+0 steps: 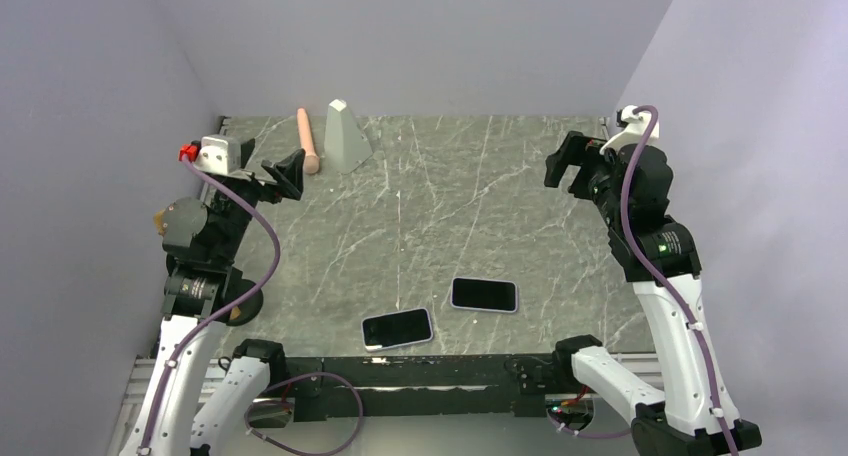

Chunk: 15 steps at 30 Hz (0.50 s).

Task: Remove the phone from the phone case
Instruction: Pick up the phone at the center of the board.

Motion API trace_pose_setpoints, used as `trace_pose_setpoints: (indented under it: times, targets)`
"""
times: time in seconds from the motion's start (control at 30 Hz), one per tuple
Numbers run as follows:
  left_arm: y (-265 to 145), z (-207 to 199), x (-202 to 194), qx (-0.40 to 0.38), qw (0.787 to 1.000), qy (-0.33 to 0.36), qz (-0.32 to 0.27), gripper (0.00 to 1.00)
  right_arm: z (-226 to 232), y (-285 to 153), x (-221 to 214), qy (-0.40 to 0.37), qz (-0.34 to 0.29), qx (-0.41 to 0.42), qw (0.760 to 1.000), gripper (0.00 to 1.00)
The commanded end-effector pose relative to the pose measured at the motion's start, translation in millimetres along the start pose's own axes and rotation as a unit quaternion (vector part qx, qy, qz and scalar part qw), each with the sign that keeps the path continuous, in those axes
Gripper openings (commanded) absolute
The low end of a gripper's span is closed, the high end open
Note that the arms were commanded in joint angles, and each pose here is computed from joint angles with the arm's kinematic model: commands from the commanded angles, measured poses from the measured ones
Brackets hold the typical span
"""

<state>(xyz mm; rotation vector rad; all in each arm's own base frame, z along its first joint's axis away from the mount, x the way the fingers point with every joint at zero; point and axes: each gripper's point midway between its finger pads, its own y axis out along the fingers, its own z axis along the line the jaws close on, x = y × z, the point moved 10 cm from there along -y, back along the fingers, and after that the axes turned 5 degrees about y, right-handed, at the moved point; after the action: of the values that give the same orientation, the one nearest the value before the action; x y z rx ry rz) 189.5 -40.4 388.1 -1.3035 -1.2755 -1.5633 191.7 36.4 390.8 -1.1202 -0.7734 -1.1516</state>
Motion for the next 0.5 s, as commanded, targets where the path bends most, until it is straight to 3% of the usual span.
trace_pose_setpoints:
  times: [0.0,0.27,0.47]
  targets:
    - [0,-4,10,-0.024,0.999,0.01,-0.031,0.99,0,-2,2,0.005,0.005,-0.004,1.0,1.0]
    - [4,-7,6,-0.033,0.999,-0.001,-0.02,0.99,3,18,-12,-0.001,0.064,-0.003,0.998,1.0]
    - [11,-12,2,-0.064,0.998,-0.011,-0.006,0.99,8,45,-38,-0.012,0.165,0.025,0.986,1.0]
